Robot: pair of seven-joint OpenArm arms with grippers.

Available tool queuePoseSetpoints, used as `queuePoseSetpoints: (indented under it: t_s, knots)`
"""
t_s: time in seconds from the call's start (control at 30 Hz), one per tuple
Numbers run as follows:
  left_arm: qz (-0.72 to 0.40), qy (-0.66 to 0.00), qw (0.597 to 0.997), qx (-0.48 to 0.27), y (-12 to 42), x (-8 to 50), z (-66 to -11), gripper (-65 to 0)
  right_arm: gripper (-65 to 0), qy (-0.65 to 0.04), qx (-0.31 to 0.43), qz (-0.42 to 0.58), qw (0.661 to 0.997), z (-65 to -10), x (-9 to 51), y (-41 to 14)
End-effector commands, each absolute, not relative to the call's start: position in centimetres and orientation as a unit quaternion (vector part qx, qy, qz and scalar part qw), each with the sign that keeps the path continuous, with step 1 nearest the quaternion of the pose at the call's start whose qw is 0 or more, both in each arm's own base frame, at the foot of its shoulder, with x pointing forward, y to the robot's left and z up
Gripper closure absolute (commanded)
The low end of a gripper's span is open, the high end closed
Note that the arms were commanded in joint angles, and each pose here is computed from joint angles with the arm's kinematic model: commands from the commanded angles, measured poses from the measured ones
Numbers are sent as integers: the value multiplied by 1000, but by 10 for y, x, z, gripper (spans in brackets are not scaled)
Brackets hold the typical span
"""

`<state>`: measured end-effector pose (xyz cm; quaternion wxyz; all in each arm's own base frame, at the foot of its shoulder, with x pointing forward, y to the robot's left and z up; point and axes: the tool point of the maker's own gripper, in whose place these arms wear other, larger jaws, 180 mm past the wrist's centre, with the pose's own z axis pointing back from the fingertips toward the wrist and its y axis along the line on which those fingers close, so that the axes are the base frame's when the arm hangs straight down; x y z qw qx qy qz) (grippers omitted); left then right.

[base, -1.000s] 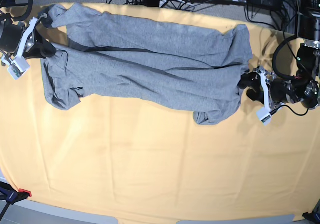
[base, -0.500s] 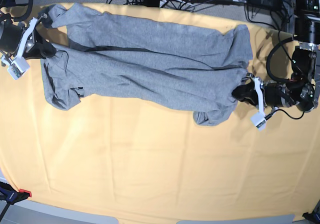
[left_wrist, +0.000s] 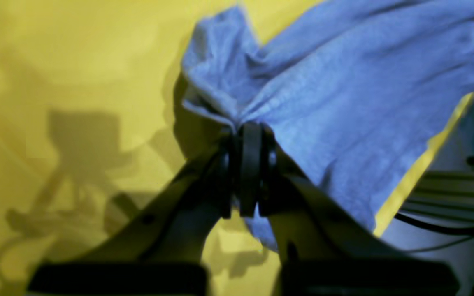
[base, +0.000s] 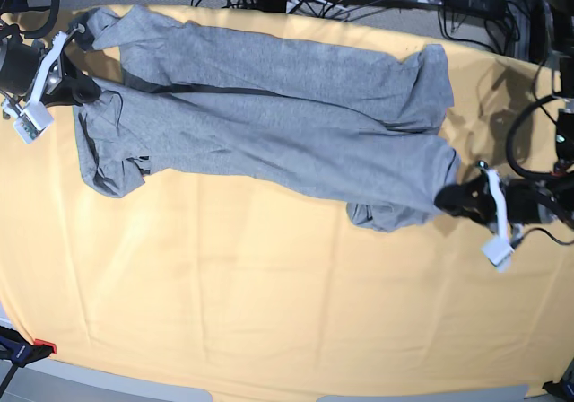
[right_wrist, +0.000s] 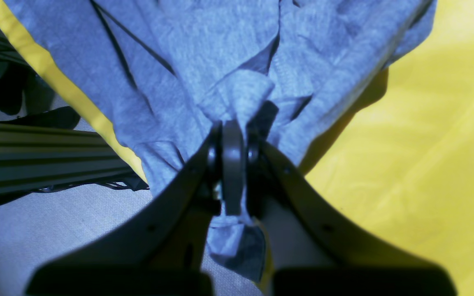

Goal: Layout the t-shirt on the table in an organized manner, then fold the t-shirt properly
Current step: 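Pull the grasped shirt edges outward with both grippers to unfold it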

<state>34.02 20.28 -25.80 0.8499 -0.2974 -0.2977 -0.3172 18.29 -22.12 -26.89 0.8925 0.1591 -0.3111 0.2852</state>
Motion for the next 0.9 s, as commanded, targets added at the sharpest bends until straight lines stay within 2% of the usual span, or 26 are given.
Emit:
queuePoseSetpoints:
  t_s: [0.0, 0.2, 0.3, 0.53, 0.7, 0.87]
  knots:
    - [-325, -324, 838, -295, 207, 348, -233, 0, 0, -325, 158, 294, 885, -259, 187, -220]
    - [-332, -331, 832, -295, 211, 351, -217, 0, 0, -324, 153, 294, 886, -260, 187, -222]
    - [-335, -341, 831, -284, 215, 356, -208, 0, 0, -349, 147, 289, 879, -254, 196, -222]
    - [-337, -406, 813, -245, 235, 378, -153, 0, 0, -393, 104, 291, 866, -236, 224, -231]
    - [-339, -418, 810, -231, 241, 382, -139, 0, 0, -466, 93, 289, 831, -206, 251, -229]
    - [-338, -417, 811, -233, 241, 381, -141, 0, 0, -556, 29, 282, 781, -162, 285, -240]
